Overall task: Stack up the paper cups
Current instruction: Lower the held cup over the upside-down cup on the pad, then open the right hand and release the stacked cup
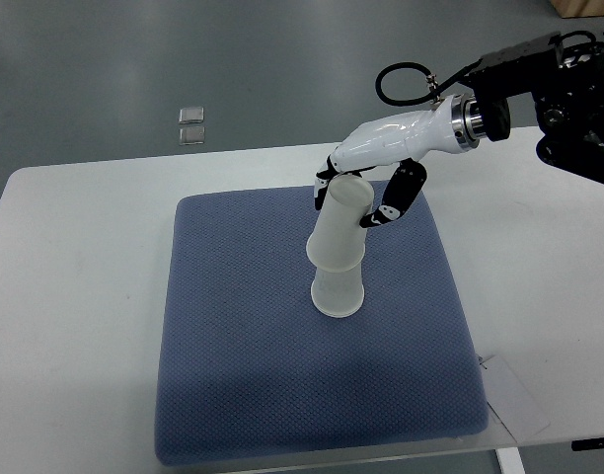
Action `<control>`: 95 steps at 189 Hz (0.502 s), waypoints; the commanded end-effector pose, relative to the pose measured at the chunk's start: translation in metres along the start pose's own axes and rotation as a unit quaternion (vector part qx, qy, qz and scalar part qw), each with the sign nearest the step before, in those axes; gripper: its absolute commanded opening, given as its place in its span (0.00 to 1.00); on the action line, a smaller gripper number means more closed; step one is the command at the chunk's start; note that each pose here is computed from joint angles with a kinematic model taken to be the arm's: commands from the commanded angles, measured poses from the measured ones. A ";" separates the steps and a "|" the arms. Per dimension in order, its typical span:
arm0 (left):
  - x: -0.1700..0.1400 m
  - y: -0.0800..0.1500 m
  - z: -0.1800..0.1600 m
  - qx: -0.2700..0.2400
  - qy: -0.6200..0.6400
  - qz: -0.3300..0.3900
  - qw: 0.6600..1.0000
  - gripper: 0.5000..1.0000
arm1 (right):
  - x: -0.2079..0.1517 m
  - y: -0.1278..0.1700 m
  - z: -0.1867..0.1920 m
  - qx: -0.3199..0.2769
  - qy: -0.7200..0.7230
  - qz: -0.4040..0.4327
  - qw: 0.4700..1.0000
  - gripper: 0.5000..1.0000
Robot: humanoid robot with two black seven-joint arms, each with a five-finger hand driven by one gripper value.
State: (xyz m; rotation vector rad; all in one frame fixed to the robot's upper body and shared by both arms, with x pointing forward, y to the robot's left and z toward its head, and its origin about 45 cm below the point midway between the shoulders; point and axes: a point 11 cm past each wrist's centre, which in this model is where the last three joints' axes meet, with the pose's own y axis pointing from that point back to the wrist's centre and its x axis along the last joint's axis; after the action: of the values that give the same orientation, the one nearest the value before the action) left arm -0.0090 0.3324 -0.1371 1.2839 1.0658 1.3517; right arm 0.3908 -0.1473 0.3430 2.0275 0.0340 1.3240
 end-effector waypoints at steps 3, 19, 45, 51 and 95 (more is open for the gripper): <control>0.000 0.000 0.000 0.000 0.000 0.000 1.000 1.00 | -0.006 -0.002 0.001 -0.001 0.000 -0.010 1.000 0.00; 0.000 0.000 0.000 0.000 0.000 0.000 1.000 1.00 | -0.011 -0.004 0.002 -0.002 -0.002 -0.016 1.000 0.00; 0.000 0.000 0.000 0.000 0.000 0.000 1.000 1.00 | -0.019 -0.011 0.000 0.001 0.000 -0.024 1.000 0.00; 0.000 0.000 0.000 0.000 0.000 0.000 1.000 1.00 | -0.021 -0.011 0.001 0.001 -0.001 -0.024 1.000 0.00; 0.000 0.000 0.000 0.000 0.000 0.000 1.000 1.00 | -0.025 -0.013 0.004 -0.003 -0.005 -0.023 1.000 0.19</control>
State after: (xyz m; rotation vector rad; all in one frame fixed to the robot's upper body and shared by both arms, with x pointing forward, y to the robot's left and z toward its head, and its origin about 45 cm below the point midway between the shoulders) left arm -0.0090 0.3324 -0.1371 1.2839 1.0658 1.3516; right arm 0.3856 -0.1486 0.3159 2.0155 0.0791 1.2858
